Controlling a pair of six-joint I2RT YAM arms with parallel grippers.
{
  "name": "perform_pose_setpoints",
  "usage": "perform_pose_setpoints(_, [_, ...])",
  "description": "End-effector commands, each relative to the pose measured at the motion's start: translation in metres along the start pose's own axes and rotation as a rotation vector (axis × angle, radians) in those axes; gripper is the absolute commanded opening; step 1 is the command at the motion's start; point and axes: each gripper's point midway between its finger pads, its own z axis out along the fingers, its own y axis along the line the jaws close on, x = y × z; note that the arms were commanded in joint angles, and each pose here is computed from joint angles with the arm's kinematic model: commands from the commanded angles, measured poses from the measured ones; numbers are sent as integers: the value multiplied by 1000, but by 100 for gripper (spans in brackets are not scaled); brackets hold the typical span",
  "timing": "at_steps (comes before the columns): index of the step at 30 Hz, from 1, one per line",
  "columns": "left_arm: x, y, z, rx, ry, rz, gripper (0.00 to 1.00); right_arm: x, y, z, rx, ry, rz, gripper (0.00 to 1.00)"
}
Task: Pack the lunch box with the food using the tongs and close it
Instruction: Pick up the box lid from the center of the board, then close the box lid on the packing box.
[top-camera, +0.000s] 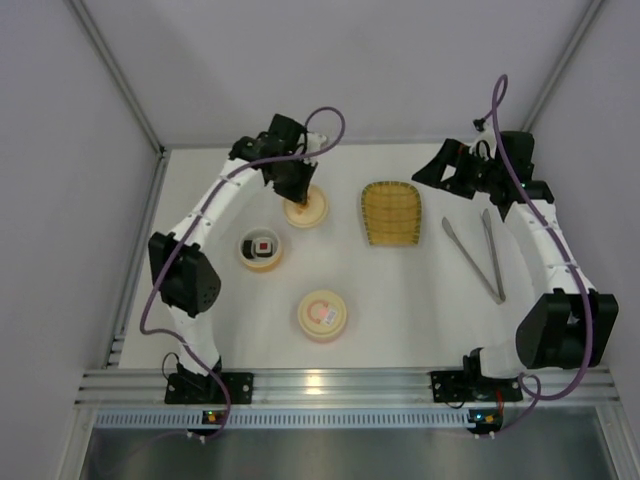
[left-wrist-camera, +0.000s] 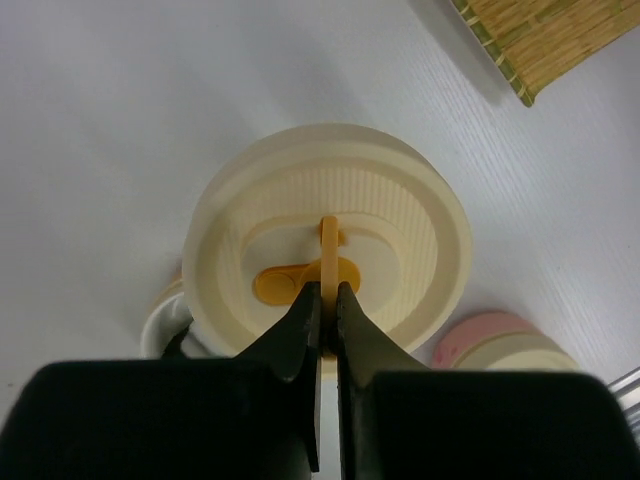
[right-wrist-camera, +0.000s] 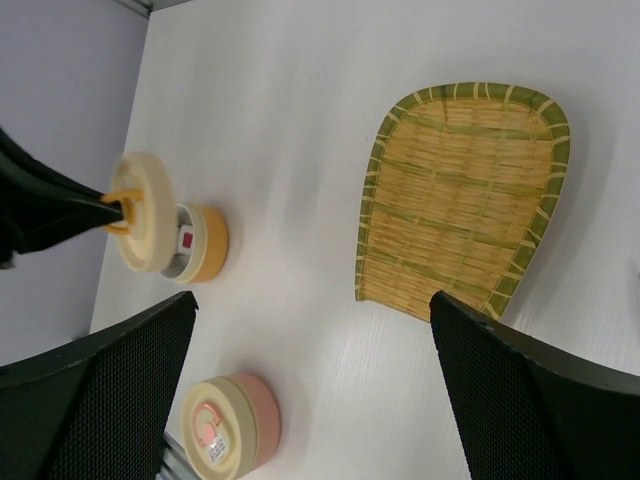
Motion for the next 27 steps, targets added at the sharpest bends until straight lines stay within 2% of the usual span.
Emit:
perform_pose_setpoints(1, [15, 33, -81, 16, -19, 37, 0, -6, 5, -16, 2, -35, -39, 99])
perform_pose_setpoints(4, [45, 49, -92, 37, 53, -13, 0, -6, 6, -16, -4, -45, -34, 99])
perform_pose_setpoints(8, [71, 63, -103, 9, 38, -52, 4, -5, 7, -16, -13, -58, -23, 99])
perform_pose_setpoints(12, [94, 77, -94, -66, 69, -78, 2, -4, 8, -16, -19, -57, -16, 99])
perform_pose_setpoints(15, [104, 78, -78, -62, 82, -99, 1, -4, 9, -16, -25, -62, -13, 99])
perform_pose_setpoints(27, [100, 96, -34, -98, 91, -163, 0, -2, 3, -13, -6, -58, -10, 99])
